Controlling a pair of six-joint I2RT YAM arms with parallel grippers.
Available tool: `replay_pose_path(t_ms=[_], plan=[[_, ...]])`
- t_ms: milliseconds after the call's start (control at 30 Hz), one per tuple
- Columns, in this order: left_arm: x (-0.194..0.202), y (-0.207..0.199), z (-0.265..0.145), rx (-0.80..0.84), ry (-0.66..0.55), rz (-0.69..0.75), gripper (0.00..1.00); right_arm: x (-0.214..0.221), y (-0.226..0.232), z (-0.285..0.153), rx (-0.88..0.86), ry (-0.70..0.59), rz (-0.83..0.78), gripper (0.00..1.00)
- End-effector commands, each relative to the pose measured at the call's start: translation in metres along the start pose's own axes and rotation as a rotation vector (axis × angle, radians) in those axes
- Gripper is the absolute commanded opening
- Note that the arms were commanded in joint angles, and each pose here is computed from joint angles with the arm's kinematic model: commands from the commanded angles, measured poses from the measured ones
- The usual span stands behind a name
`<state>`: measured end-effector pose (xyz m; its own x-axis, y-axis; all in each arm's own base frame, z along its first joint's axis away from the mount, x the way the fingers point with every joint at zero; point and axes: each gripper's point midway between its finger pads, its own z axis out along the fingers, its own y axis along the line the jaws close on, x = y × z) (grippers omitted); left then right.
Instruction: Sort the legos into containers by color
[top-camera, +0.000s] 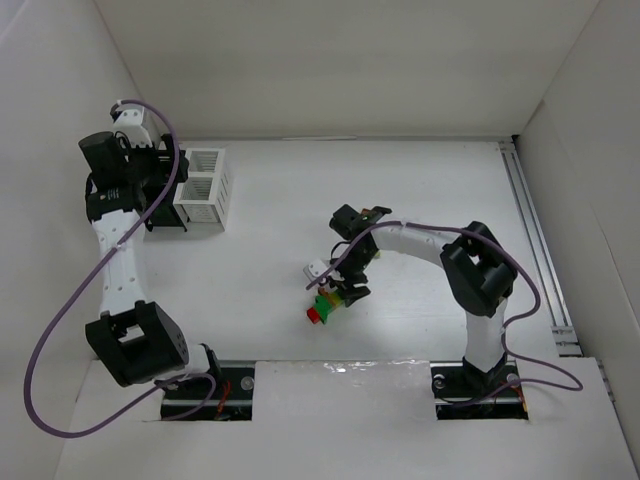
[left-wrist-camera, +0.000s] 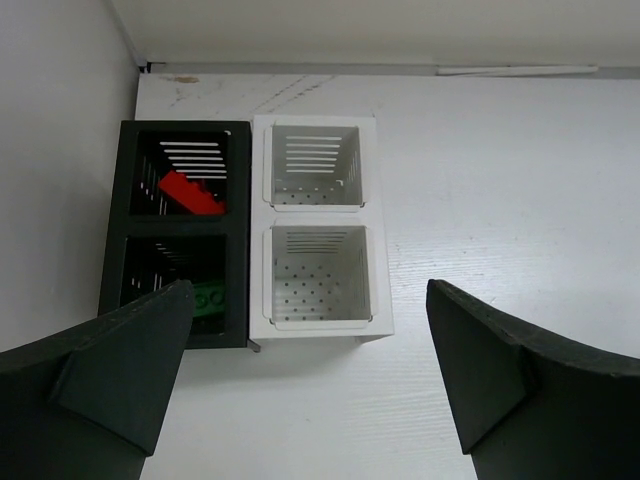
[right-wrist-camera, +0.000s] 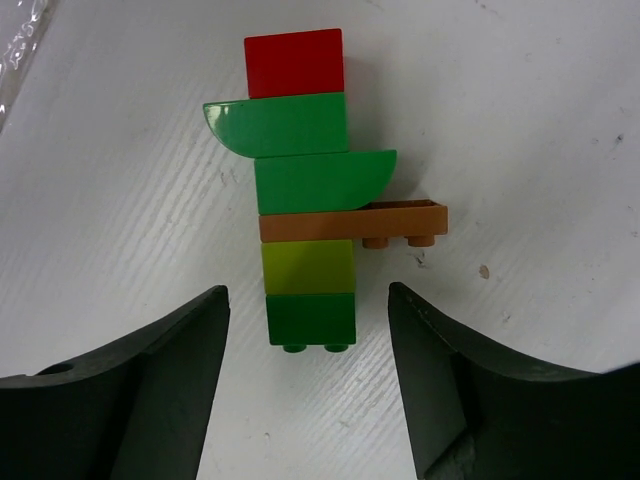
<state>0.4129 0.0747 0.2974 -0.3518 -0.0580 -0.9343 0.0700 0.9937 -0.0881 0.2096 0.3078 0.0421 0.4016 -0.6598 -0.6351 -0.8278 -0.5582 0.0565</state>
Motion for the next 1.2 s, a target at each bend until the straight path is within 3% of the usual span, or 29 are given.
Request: replay_pose_path(t_ms=[0,300,467,567,600,667,733,867,1033,1167], plan=[[-0.026,0.001,-0.006,-0.004,-0.072,0.043,1.00,-0.008,-0.010,0.002,0.034,-0.014,-0.002,0.69],[-0.024,-0.002,-0.001,0.025,-0.074,0.054,1.00,0.003,-0.012,0.008,0.054,0.012,-0.001,0.40],[-0.022,-0.002,-0.001,0.024,-0.082,0.057,1.00,0.010,-0.010,0.010,0.054,0.038,0.005,0.47],[-0.020,-0.005,-0.001,0.037,-0.075,0.054,1.00,0.012,-0.014,0.008,0.069,0.035,0.004,0.35],[-0.020,-0.006,-0.001,0.049,-0.076,0.067,1.00,0.012,-0.014,0.005,0.079,0.043,0.010,0.22],[-0.018,-0.019,-0.002,0.125,-0.073,0.083,1.00,0.010,-0.020,-0.001,0.109,0.023,0.021,0.13],[-0.011,-0.037,-0.007,0.225,-0.060,0.094,1.00,-0.003,-0.033,-0.020,0.172,-0.018,0.063,0.06],[0.011,-0.092,-0.014,0.488,-0.033,0.082,1.00,-0.023,-0.067,-0.073,0.366,-0.106,0.104,0.02],[0.036,-0.149,-0.016,0.651,-0.005,0.100,1.00,-0.032,-0.098,-0.138,0.663,-0.169,0.159,0.00],[0.054,-0.191,-0.020,0.842,0.066,0.006,0.95,-0.048,-0.104,-0.186,0.912,-0.238,0.166,0.00]])
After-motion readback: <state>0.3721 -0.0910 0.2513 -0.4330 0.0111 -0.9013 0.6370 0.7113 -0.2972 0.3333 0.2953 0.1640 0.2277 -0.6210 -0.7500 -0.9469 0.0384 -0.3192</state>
